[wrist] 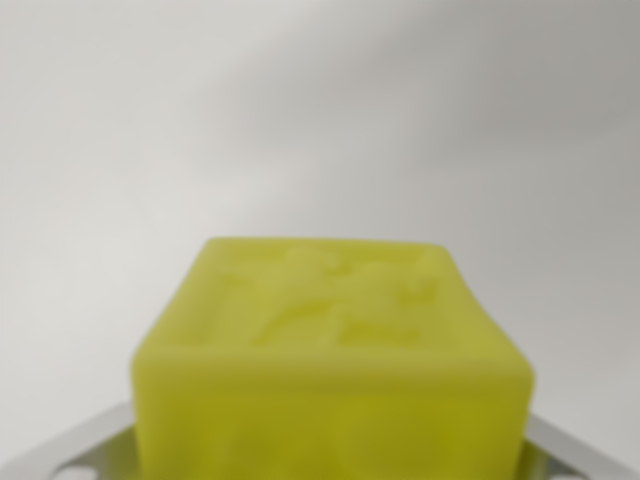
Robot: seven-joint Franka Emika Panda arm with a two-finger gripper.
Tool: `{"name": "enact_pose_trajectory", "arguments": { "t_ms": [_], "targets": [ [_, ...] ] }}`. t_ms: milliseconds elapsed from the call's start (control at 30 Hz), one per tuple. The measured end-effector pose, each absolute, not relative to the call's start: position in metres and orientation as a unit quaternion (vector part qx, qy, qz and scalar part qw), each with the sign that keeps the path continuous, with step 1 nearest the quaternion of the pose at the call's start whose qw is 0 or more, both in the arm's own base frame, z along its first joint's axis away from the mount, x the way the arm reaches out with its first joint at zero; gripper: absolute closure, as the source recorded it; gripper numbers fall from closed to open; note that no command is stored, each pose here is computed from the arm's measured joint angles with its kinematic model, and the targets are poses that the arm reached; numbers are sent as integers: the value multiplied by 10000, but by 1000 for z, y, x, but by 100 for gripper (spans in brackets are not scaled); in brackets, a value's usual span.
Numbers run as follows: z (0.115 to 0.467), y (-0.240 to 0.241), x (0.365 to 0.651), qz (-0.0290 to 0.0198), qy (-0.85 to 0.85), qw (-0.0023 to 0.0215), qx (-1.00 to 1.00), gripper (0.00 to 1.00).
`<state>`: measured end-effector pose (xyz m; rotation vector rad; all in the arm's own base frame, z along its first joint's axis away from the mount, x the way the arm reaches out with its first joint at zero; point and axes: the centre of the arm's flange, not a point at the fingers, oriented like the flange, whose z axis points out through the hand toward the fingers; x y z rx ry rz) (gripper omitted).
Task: Pick yellow cube
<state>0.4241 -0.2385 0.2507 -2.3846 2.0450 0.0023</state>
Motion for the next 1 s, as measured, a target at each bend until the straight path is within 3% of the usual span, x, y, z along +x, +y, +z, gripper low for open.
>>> {"name": "enact_pose_trajectory", "arguments": {
  "t_ms": [1000],
  "targets": [
    [326, -238, 424, 10, 6509, 2, -7591, 100]
  ]
}}
